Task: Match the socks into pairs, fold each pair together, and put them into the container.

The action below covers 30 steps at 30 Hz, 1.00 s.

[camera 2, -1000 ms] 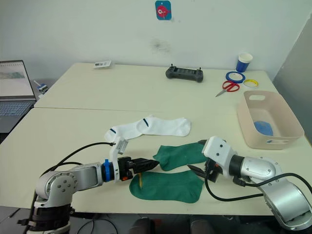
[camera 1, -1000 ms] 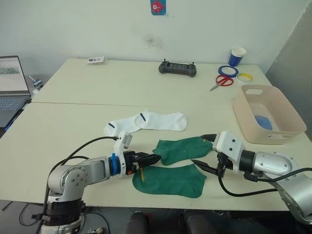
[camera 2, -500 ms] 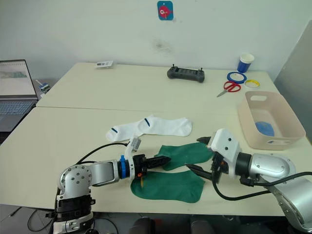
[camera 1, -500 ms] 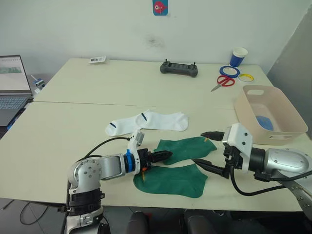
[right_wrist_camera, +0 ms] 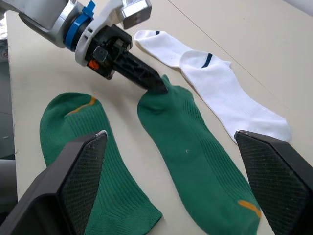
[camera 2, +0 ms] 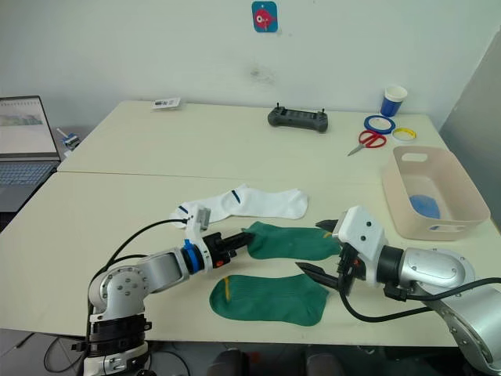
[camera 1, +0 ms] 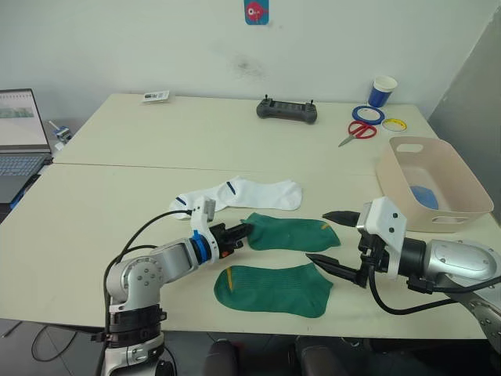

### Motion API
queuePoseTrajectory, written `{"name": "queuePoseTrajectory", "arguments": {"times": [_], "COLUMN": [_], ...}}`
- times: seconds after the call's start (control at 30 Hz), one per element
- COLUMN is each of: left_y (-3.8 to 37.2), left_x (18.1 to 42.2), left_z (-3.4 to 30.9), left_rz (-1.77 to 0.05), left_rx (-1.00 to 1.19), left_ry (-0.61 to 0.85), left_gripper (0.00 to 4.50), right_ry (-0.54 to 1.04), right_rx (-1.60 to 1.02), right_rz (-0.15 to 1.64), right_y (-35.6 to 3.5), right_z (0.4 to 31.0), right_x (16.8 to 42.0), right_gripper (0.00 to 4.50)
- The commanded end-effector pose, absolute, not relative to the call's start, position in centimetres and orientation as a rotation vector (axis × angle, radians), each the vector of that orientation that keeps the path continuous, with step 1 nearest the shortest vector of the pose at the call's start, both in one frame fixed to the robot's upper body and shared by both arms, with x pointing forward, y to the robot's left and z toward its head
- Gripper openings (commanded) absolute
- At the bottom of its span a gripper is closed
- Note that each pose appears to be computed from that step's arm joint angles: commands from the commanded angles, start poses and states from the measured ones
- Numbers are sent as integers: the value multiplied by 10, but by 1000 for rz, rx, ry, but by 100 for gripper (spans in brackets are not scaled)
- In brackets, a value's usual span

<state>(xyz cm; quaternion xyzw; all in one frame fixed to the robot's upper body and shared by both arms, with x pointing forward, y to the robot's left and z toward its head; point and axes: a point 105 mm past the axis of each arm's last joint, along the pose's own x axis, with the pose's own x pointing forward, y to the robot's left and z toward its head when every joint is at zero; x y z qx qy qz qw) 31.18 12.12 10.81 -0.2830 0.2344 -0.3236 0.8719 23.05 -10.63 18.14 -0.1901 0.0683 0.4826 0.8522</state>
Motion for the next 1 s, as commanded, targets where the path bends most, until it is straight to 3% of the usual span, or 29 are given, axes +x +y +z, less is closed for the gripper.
{"name": "queuePoseTrajectory", "arguments": {"times": [0.03,0.2,0.37,0.53,0.67,1.0], "left_y": [144,172,183,157,90,-1], "left_x": [317,313,299,297,286,287], "left_z": [157,203,237,223,185,139], "left_rz": [-716,-769,-858,-924,-1076,-1171], "left_rx": [-585,-540,-382,-342,-374,-300], "left_ry": [307,224,248,334,454,494], "left_gripper": [1,1,1,1,1,1], "right_ry": [111,119,116,138,196,266], "right_rx": [-425,-416,-399,-416,-475,-518], "right_rz": [1035,1037,1028,991,923,824], "right_y": [-102,-103,-102,-109,-128,-153], "right_z": [188,186,184,181,176,172], "right_x": [225,225,231,236,235,226], "right_gripper": [450,450,450,450,450,450]}}
